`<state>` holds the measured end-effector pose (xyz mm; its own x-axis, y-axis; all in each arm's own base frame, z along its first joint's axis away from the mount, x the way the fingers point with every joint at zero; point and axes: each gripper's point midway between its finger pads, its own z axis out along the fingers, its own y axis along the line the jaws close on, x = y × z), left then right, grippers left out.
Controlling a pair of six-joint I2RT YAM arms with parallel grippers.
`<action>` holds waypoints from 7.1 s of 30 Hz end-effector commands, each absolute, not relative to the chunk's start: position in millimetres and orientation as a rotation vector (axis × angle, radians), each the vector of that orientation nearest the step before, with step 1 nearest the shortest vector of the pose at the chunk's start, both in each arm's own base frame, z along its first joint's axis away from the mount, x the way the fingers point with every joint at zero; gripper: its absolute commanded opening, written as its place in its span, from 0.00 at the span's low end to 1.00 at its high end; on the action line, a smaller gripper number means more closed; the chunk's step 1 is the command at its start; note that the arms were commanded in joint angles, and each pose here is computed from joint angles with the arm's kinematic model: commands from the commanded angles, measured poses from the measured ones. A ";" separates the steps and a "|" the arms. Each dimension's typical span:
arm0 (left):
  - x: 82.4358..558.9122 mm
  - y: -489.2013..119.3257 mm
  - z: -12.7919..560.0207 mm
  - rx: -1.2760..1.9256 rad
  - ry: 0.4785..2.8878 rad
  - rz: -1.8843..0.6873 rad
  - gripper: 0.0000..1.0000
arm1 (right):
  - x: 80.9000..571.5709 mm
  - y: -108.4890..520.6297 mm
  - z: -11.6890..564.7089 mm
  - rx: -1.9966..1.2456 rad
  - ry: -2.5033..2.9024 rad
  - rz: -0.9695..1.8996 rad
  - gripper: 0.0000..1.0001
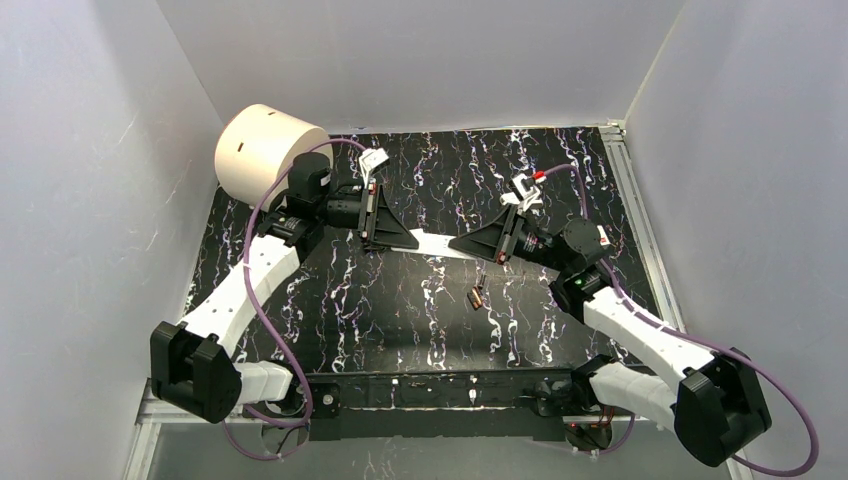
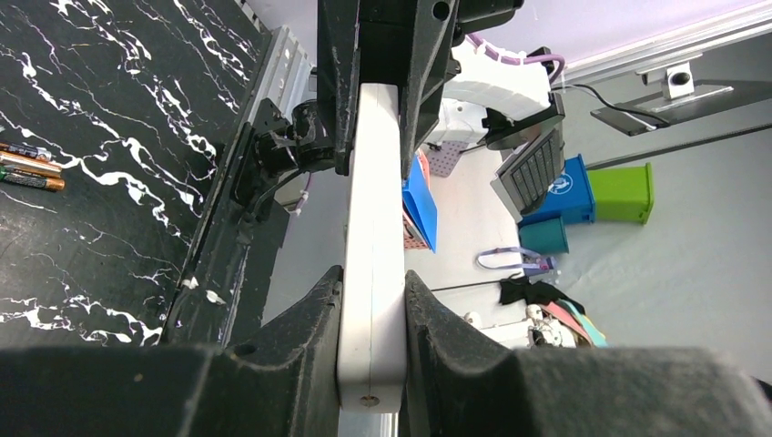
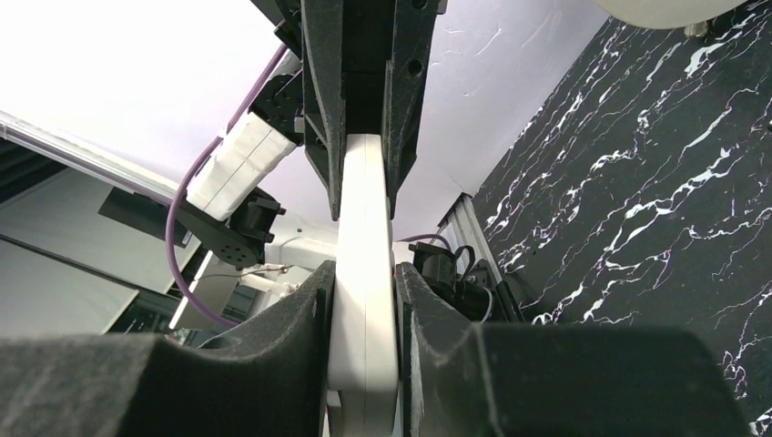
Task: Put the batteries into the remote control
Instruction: Remove the battery cover from the remote control, then place the battery cover at the center of the board, then adjust the remote control.
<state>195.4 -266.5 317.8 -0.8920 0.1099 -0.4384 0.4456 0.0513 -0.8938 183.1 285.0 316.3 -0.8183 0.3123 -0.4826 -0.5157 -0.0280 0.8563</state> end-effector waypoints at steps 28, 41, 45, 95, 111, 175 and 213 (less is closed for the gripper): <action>220.4 -245.9 272.9 0.376 2.175 -1.917 0.00 | 227.7 272.5 281.8 -0.011 1.991 1.487 0.70; 220.3 -242.0 266.8 0.351 2.228 -1.880 0.00 | 218.6 269.5 285.9 -0.018 1.998 1.504 0.49; 222.4 -241.5 270.4 0.344 2.214 -1.875 0.00 | 212.4 269.2 284.7 -0.040 1.999 1.521 0.51; 195.6 -218.1 215.7 0.221 2.419 -1.568 0.00 | 251.7 112.2 60.7 0.505 2.363 0.374 0.01; 195.2 -232.7 221.7 0.290 2.392 -1.633 0.00 | 239.5 99.5 88.1 0.448 2.361 0.433 0.79; 203.5 -253.1 362.4 0.230 1.642 -1.597 0.61 | 179.9 335.9 305.8 -0.229 1.647 1.814 0.01; 217.9 -262.0 356.2 0.284 1.546 -1.517 0.00 | 157.6 336.9 314.5 -0.286 1.688 1.848 0.87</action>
